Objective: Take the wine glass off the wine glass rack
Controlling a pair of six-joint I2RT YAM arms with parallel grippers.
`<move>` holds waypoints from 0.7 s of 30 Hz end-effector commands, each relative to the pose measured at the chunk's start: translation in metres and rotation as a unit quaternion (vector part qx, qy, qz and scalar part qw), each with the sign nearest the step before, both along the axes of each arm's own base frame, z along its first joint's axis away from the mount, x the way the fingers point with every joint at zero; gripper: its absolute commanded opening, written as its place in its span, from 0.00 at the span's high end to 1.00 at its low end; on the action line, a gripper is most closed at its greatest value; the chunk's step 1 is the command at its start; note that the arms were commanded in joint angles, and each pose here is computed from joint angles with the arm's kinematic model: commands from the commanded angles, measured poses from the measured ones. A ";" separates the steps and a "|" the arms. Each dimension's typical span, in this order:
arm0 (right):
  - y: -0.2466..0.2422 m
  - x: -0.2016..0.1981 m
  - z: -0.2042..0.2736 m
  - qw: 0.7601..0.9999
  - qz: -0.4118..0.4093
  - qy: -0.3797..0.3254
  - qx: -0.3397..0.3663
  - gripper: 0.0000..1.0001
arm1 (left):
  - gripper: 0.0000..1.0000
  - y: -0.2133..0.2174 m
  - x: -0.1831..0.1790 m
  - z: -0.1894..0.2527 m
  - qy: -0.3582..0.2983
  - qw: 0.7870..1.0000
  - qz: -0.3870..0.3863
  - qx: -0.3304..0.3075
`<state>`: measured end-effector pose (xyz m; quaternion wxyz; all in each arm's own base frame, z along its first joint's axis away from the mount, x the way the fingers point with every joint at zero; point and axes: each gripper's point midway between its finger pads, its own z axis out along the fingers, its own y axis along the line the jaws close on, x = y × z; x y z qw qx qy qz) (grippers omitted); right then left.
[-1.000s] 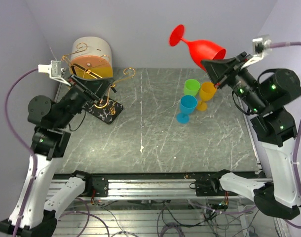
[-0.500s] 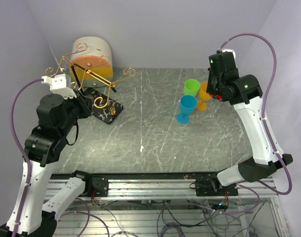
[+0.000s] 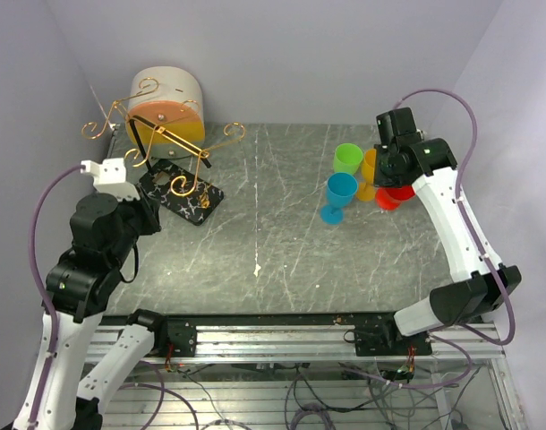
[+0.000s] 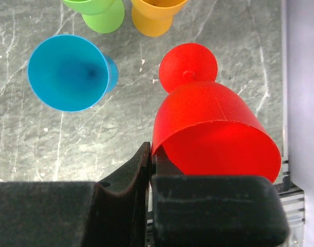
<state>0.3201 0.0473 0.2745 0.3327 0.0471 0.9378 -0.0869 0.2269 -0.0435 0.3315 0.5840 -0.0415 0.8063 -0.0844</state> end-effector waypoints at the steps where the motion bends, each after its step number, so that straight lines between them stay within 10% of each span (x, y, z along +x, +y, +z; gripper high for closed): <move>1: 0.010 0.026 -0.013 0.998 0.030 -0.016 0.059 1.00 | 0.74 0.004 -0.007 0.005 -0.034 0.999 0.001 0.000; 21: 0.023 0.056 -0.092 0.993 0.035 0.064 0.098 1.00 | 0.74 0.008 -0.010 -0.032 -0.045 0.999 0.017 -0.013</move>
